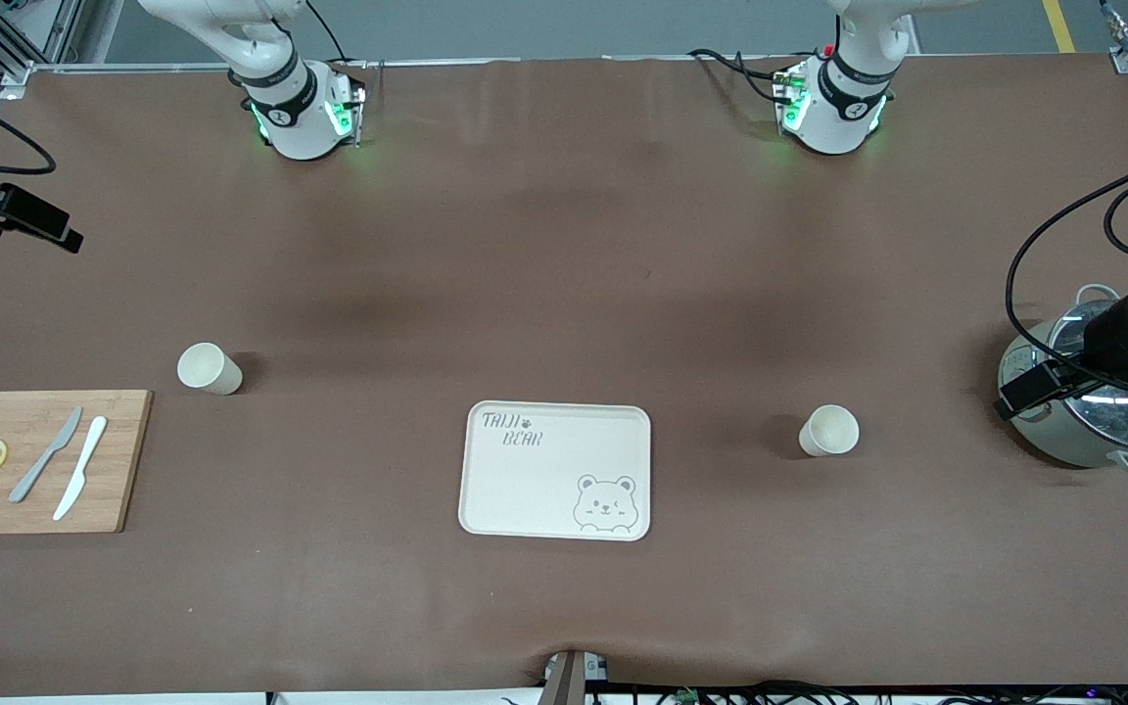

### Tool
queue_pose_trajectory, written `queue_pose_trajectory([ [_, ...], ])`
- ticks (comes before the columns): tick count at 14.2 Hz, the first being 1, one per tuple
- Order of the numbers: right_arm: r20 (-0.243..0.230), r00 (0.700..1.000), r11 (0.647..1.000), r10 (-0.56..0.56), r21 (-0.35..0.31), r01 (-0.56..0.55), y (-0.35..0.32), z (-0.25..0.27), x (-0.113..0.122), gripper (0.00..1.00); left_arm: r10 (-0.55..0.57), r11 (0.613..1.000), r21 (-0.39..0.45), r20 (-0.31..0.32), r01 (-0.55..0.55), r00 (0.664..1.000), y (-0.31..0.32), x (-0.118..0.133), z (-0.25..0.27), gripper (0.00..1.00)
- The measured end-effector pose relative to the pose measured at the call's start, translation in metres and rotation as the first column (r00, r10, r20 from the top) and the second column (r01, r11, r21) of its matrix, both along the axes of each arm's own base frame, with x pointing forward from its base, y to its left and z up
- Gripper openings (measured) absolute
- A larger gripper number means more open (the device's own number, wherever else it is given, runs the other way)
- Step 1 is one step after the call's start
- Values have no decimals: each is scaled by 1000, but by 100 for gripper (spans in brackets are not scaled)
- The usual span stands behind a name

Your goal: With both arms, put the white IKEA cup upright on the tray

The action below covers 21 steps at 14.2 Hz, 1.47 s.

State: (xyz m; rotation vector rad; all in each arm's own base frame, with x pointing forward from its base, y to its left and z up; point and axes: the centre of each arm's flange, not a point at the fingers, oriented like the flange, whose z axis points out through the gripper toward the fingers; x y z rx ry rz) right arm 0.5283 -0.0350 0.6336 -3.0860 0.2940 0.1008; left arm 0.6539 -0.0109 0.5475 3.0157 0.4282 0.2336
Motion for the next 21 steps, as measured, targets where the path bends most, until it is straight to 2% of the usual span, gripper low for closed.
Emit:
queue_pose_trajectory([
  [5, -18, 1000, 1000, 5, 1, -5, 2, -1, -2, 100, 0, 1000, -3, -16, 0, 1000, 1, 7, -13, 100],
  [10, -21, 999, 998, 45, -43, -46, 18, -2, -1, 100, 0, 1000, -7, -22, 0, 1000, -11, 9, -16, 100],
  [21, -22, 999, 998, 42, -42, -43, 13, -3, -1, 100, 8, 1000, -10, -46, -9, 999, -10, 10, -28, 100],
])
